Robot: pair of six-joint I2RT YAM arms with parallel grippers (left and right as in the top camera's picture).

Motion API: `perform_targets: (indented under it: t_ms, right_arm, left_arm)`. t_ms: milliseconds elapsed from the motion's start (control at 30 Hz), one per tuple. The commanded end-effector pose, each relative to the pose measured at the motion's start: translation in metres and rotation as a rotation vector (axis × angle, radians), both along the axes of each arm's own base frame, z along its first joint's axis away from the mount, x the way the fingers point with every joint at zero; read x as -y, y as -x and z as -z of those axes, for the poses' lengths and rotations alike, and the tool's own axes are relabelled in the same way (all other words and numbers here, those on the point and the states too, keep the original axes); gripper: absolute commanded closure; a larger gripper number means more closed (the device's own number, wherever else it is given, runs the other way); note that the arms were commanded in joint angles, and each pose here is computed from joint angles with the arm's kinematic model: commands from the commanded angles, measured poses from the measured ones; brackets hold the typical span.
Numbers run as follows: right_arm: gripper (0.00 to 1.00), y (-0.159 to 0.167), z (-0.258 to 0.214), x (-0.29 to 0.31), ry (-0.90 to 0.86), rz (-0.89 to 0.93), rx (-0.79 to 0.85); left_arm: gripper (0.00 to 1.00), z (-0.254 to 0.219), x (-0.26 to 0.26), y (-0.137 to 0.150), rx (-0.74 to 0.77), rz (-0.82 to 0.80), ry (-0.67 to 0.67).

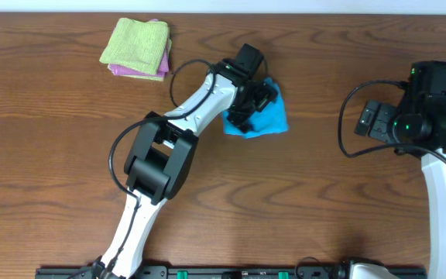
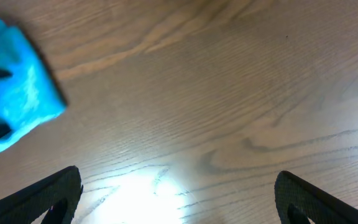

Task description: Fold the cloth

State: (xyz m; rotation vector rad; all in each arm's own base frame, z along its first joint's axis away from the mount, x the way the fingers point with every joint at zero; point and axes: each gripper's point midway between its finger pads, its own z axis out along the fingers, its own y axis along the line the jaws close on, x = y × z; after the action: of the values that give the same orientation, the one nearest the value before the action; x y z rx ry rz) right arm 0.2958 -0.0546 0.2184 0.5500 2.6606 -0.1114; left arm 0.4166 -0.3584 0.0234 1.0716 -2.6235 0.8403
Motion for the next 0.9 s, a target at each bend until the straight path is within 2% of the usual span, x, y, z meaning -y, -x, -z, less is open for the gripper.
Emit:
perform_targets:
  t_ms: [0, 100, 200, 367, 500, 567, 700, 867]
  right_arm:
    - [0.01, 0.001, -0.003, 0.003, 0.014, -0.002, 0.005]
    - [0.01, 0.001, -0.003, 0.003, 0.013, -0.003, 0.003]
    - [0.01, 0.001, -0.003, 0.003, 0.014, -0.003, 0.004]
    - [0.01, 0.000, -0.004, 0.003, 0.018, -0.010, 0.006]
    - [0.01, -0.003, -0.005, 0.003, 0.022, -0.026, 0.019]
    - [0.01, -0.006, -0.006, 0.002, 0.018, -0.033, 0.030]
    - [0.01, -0.012, -0.009, 0.000, 0.009, -0.046, 0.058]
    - [0.01, -0.015, -0.010, 0.000, 0.010, -0.047, 0.068]
  left_arm:
    - [0.05, 0.024, 0.023, 0.008, -0.101, -0.041, 0.093]
    - [0.05, 0.006, 0.038, -0.013, 0.070, 0.055, 0.187]
    - [0.05, -0.003, 0.034, -0.025, 0.165, 0.098, 0.184]
    - [0.05, -0.009, 0.015, -0.029, 0.203, 0.163, 0.172]
    - [0.05, -0.010, -0.013, -0.030, 0.207, 0.200, 0.114]
    - [0.05, -0.023, -0.018, -0.037, 0.246, 0.212, 0.134]
    - [0.05, -0.075, -0.016, -0.056, 0.449, 0.262, 0.165]
    - [0.05, -0.117, -0.014, -0.059, 0.548, 0.267, 0.186]
